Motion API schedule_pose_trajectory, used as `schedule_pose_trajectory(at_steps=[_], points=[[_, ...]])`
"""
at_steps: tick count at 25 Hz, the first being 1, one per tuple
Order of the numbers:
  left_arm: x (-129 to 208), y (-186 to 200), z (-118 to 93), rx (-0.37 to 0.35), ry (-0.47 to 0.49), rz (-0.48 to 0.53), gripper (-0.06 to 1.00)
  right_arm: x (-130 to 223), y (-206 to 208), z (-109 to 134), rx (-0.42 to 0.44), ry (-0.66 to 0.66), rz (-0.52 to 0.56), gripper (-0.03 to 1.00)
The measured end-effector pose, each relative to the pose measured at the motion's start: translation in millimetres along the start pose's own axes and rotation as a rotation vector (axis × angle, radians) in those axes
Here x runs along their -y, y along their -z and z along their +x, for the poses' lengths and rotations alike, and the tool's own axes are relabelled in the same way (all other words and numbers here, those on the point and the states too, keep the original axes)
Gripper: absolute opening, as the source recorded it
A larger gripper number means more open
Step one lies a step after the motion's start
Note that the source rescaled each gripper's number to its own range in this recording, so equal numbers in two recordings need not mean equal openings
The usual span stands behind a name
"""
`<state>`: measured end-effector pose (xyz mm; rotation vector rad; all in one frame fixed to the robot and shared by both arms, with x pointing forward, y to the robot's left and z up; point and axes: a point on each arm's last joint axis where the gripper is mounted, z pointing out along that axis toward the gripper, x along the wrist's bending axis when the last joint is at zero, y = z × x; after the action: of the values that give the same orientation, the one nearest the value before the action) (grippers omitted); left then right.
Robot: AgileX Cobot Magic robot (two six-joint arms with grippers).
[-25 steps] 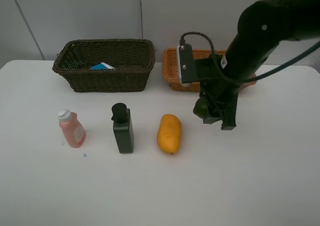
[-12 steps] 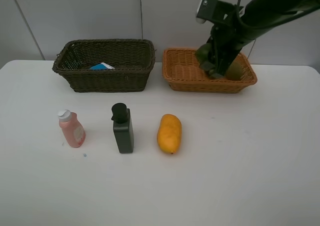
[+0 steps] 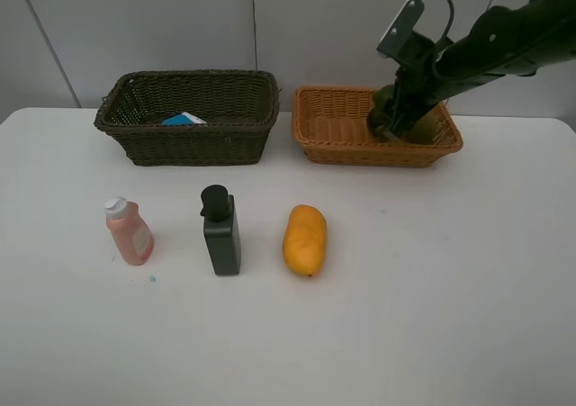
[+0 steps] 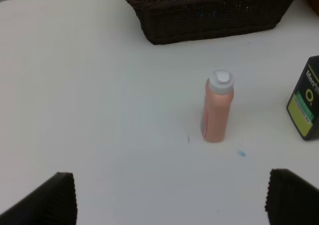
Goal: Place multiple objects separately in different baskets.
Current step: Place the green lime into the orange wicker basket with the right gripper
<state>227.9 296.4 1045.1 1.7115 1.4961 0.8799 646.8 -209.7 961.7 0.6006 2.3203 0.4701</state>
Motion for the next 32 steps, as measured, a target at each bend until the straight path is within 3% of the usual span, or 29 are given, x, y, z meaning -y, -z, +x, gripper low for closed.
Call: schedule_pose_trajectory(at_steps=[13, 25, 32], points=[[0, 0, 0, 0.0, 0.0, 0.0, 1.0, 7, -18, -12, 0.034, -0.125, -0.014, 0.69], [0, 0, 0, 0.0, 0.0, 0.0, 1.0, 3, -17, -15, 0.064, -0.329, -0.062, 0.69], [0, 0, 0, 0.0, 0.0, 0.0, 1.0, 1, -17, -21, 0.119, -0.407, -0.098, 0.76]])
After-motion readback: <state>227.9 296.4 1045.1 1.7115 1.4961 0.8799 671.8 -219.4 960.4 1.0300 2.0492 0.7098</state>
